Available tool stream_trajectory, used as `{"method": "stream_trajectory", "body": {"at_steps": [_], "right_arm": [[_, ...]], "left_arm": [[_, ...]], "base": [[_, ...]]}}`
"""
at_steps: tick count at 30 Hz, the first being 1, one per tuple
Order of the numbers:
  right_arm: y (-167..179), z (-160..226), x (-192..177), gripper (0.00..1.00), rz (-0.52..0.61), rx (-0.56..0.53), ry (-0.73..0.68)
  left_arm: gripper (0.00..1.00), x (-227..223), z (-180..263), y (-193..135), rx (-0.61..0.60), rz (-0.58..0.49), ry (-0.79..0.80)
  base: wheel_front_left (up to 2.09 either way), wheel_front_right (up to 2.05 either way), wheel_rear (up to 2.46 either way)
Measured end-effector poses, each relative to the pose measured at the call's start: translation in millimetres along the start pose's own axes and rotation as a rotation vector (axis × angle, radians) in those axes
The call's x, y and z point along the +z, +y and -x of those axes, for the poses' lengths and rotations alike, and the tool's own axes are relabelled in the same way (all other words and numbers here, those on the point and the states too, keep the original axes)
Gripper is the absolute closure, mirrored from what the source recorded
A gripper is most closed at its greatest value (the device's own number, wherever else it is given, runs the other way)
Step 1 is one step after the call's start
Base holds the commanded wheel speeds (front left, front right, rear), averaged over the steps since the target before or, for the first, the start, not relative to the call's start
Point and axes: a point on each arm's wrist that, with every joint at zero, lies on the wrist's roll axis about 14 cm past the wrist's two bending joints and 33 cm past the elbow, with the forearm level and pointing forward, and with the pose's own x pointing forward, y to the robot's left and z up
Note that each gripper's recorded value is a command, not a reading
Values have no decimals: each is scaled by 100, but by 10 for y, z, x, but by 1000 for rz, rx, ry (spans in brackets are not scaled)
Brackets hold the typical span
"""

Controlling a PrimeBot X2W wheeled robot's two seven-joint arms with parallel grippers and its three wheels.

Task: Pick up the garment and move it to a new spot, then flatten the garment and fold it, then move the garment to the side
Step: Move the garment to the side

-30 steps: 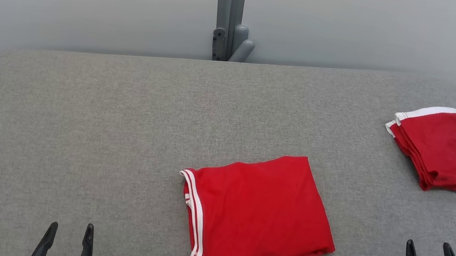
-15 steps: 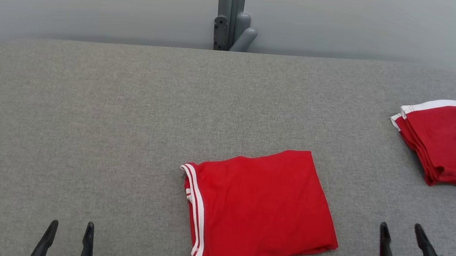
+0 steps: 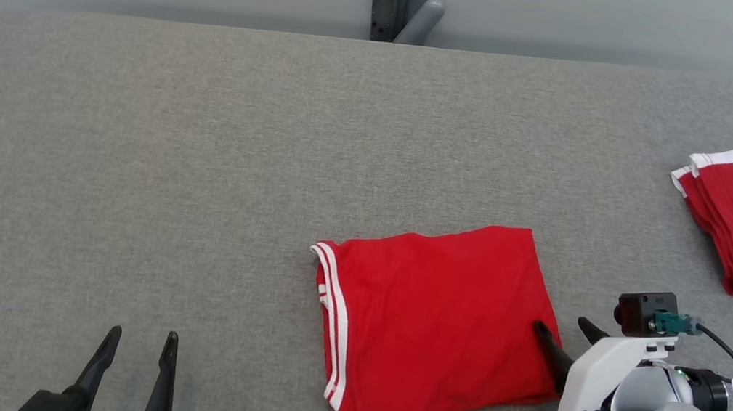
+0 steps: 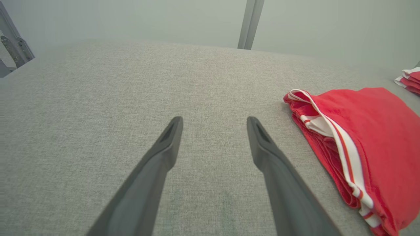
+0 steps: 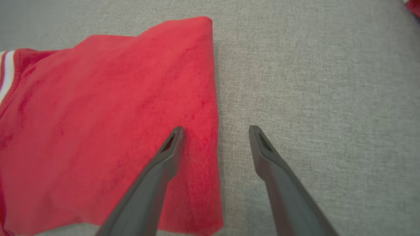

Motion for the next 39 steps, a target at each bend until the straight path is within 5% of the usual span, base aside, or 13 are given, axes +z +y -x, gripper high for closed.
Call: {"method": "stream_trajectory", "body": {"at_steps": [7, 8, 9, 18, 29, 39], "right_arm": [[184, -184, -112, 0, -88, 50, 51], [228, -198, -120, 67, -112, 63, 55], [264, -209, -112, 100, -126, 75, 56], [160, -371, 395, 100, -131, 115, -11], [-650, -578, 1439, 100, -10, -19, -134], [-1334, -661, 1515, 100, -26, -153, -97]], "left_arm": [[0, 16, 82, 138, 54, 14, -8], [0, 18, 89, 150, 57, 14, -9], [0, 21, 92, 159, 61, 15, -10], [0, 74, -136, 135, 47, 55, -24], [0, 27, -658, -61, -44, 63, -16], [0, -324, -902, -46, -55, 54, 68]], "base": [[0, 0, 0], [0, 0, 0], [0, 0, 0], [0, 0, 0], [0, 0, 0], [0, 0, 0]]}}
